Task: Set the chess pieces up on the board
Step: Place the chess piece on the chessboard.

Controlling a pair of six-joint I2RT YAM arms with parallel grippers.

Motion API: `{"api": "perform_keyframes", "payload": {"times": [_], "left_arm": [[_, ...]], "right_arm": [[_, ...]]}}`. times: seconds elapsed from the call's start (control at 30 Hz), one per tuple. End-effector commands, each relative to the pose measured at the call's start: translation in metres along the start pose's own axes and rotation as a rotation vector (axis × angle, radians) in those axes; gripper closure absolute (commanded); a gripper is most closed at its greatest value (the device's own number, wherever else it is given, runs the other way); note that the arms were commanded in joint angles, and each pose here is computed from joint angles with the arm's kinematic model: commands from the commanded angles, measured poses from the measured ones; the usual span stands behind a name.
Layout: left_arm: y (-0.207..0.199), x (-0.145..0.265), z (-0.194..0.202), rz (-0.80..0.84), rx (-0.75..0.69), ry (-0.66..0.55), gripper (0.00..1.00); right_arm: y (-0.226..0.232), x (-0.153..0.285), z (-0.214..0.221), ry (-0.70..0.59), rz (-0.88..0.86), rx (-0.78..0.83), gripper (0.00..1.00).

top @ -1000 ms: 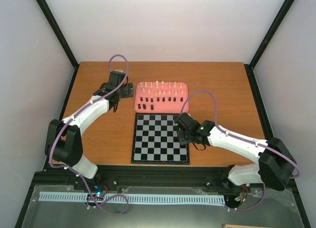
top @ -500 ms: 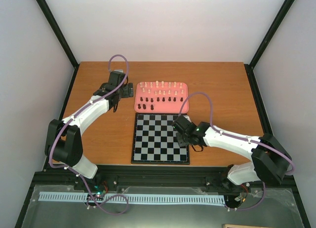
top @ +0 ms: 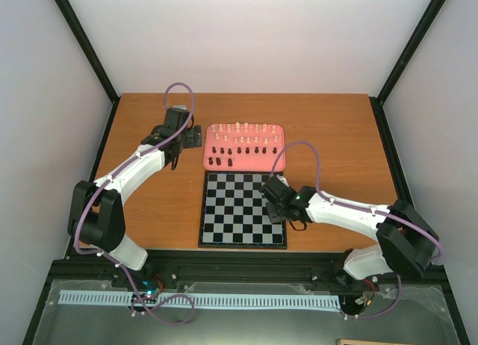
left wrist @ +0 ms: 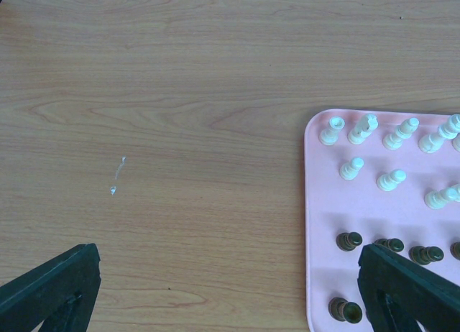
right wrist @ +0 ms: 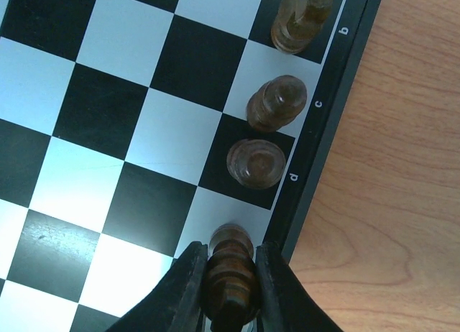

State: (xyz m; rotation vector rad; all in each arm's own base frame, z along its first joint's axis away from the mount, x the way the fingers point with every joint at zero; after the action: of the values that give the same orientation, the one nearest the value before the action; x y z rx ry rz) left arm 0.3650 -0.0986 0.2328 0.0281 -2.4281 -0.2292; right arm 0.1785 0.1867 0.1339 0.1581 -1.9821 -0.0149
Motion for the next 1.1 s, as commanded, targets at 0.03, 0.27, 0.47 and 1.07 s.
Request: {"api": "perform_keyframes", "payload": {"times": [0.03,0.27,0.47,1.07], "left_arm": [[0.0033,0.0089,-0.0132,-0.003,0.013,-0.044,0.00],[0.0025,0.0067,-0.0125,-0.002,0.012,-0.039,0.00],[0.0024,0.0066,-0.0125,-0.002,0.011,-0.039,0.00],[0.0016,0.0044,-0.0125,-0.001,0.010,-0.034,0.00]], "right_arm": [[0.0002,-0.0028,-0.0002,-0.031,0.019,-0.011,0.91],[0.0012,-0.0047,-0.0002,-0.031,0.015,-0.013,0.91],[0.0037,-0.0082,-0.0005,-0.022,0.008,-0.009,0.90],[0.0019,-0.0059,0.0044,0.009,0.000,0.009,0.86]]}}
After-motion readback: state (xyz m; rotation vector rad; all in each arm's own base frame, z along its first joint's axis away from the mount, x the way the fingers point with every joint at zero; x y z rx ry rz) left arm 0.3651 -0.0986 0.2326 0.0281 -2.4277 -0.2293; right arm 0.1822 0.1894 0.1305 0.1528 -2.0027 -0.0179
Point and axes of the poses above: each gripper's point midway between its finger pads, its own x axis back along the fingers, its own y axis along the line the jaws close on, z = x × y, the point moved 9 cm from there along x, back along the fingers, and after that the axes turned 12 degrees about -x, right-handed, at the moved point
